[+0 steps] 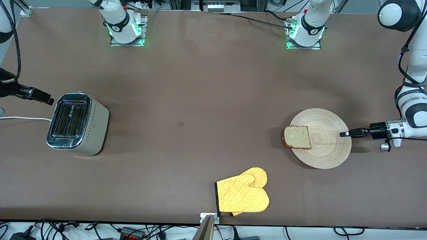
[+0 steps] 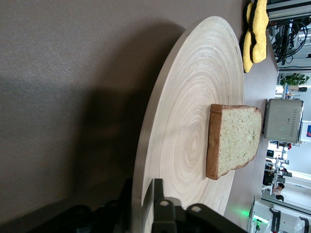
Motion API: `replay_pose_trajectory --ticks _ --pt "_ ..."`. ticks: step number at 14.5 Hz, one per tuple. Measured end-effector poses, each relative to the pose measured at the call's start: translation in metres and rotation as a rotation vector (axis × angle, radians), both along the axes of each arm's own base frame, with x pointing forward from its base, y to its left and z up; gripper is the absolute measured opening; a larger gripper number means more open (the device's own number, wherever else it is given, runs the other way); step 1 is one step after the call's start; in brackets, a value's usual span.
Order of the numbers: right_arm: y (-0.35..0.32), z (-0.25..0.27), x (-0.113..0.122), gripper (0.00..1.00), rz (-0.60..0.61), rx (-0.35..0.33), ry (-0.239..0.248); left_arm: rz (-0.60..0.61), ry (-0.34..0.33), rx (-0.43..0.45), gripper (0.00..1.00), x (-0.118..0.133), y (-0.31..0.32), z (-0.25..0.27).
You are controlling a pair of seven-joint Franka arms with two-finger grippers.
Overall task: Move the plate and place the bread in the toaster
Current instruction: 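Lower the left gripper to the wooden plate's rim, then push the wooden plate with the left gripper toward the toaster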
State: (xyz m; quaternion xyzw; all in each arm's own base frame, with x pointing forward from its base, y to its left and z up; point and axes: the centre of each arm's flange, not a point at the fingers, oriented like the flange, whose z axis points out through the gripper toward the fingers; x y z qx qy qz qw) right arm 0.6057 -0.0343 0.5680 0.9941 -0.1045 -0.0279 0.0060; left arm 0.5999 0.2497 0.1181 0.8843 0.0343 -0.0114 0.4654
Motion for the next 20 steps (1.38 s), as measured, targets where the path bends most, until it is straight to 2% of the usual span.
replay_pose_trajectory --ticks 1,5,8,13,15,18,20 --pt "0.0 0.0 0.0 1.0 0.0 0.0 0.0 0.002 -0.002 -0.019 0.11 0.0 -0.001 0.002" --pt "0.0 0.0 0.0 1.0 0.0 0.0 0.0 0.012 0.023 -0.024 0.11 0.003 -0.006 0.004" --pt "0.0 0.0 0.0 1.0 0.0 0.0 0.0 -0.048 0.028 -0.053 0.09 0.021 -0.048 0.014" --pt "0.0 0.0 0.0 1.0 0.0 0.0 0.0 -0.246 -0.018 -0.167 0.09 0.06 -0.199 0.051" --pt "0.0 0.0 0.0 1.0 0.0 0.0 0.0 -0.312 0.005 -0.193 0.09 0.065 -0.262 0.06" --pt "0.0 0.0 0.0 1.0 0.0 0.0 0.001 -0.344 0.069 -0.141 0.09 0.066 -0.352 0.062" --pt "-0.001 0.0 -0.001 1.0 -0.001 0.0 0.004 -0.32 0.075 -0.108 0.09 0.066 -0.418 0.065"
